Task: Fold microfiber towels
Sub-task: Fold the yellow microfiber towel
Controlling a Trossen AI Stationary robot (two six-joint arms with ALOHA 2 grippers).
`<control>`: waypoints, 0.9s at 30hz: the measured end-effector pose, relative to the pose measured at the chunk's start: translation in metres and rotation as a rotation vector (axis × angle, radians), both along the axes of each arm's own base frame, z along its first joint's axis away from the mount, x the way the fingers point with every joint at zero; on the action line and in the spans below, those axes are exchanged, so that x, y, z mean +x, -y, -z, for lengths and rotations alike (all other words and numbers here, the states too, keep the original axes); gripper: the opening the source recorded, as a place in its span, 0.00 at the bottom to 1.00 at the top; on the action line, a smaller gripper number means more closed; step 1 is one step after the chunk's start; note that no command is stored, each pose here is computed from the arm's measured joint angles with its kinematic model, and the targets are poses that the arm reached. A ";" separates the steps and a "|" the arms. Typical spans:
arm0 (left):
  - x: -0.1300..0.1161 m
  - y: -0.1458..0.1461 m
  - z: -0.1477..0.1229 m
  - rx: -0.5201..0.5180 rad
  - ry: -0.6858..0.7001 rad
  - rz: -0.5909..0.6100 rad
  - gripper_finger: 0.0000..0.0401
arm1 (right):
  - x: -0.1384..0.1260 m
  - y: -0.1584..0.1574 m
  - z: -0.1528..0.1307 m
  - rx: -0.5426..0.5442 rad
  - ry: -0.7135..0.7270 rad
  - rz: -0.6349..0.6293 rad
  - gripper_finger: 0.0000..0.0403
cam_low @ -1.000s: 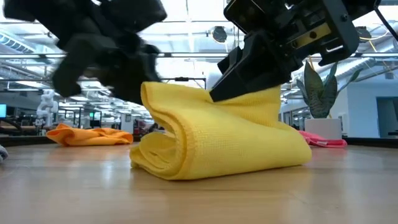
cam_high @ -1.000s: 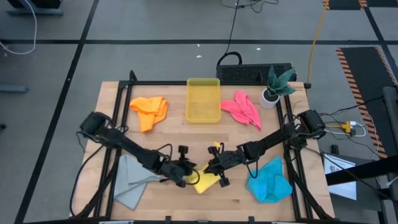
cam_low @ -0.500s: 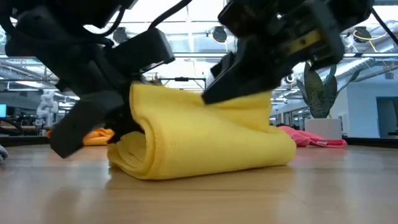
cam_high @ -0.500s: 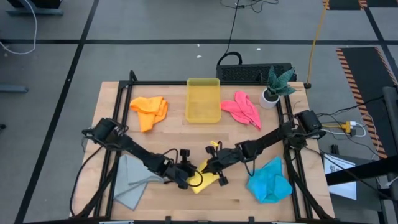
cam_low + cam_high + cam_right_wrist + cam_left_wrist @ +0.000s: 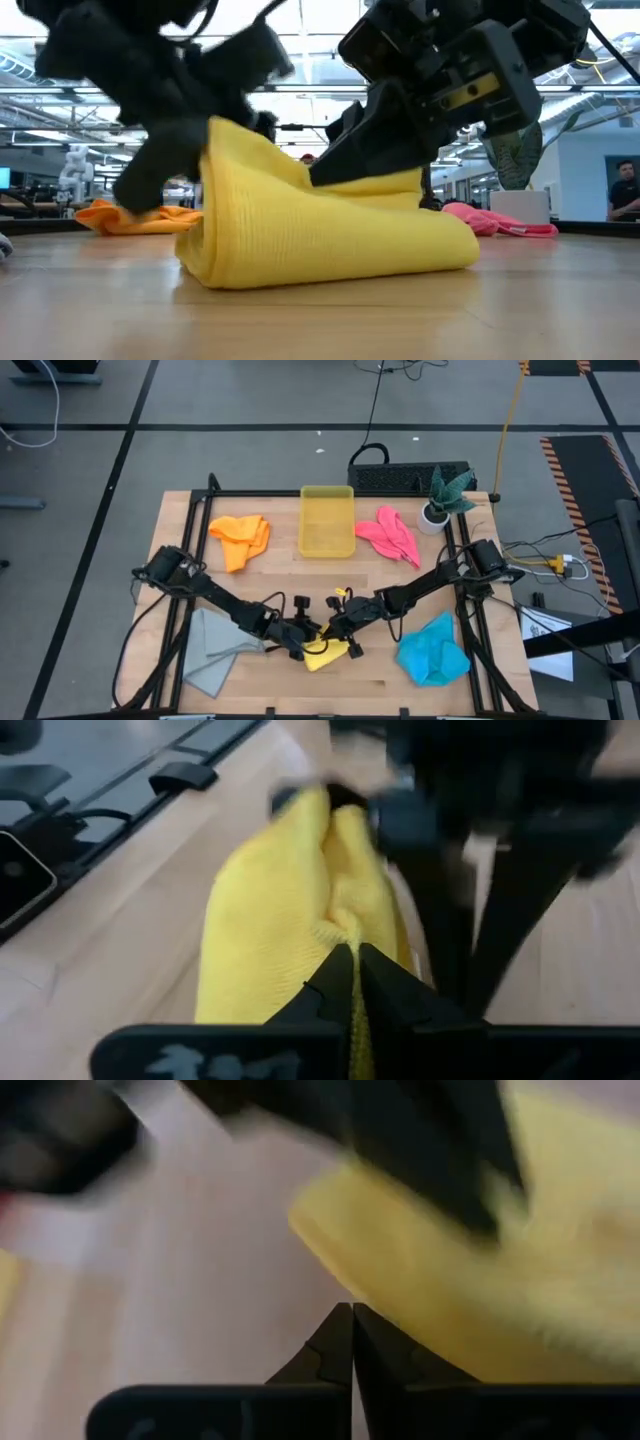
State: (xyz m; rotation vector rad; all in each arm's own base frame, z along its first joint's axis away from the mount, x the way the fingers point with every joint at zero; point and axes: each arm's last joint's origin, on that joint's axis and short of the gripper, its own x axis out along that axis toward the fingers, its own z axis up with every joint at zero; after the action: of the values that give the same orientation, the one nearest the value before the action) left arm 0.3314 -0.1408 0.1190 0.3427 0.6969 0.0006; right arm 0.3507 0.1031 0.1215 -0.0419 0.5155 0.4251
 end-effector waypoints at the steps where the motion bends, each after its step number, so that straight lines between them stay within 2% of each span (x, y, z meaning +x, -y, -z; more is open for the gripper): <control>1: -0.003 -0.001 -0.007 0.003 -0.011 -0.004 0.04 | 0.000 0.001 0.000 -0.003 -0.005 0.005 0.01; 9: -0.026 0.010 -0.051 -0.098 0.026 -0.026 0.02 | 0.002 0.008 0.000 -0.009 0.000 0.050 0.01; 19: -0.035 0.043 -0.058 -0.204 0.101 0.107 0.02 | 0.004 0.008 -0.003 -0.010 0.040 0.049 0.02; 23: -0.037 0.050 -0.061 -0.224 0.126 0.127 0.04 | 0.005 0.009 -0.005 -0.024 0.070 0.045 0.08; 27: -0.038 0.052 -0.062 -0.234 0.136 0.130 0.03 | 0.006 0.012 -0.005 -0.034 0.070 0.093 0.20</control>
State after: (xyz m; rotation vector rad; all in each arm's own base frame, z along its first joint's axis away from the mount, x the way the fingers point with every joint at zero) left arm 0.2937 -0.1925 0.1811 0.1608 0.5321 -0.1782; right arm 0.3570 0.0911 0.1260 -0.0648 0.4538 0.3234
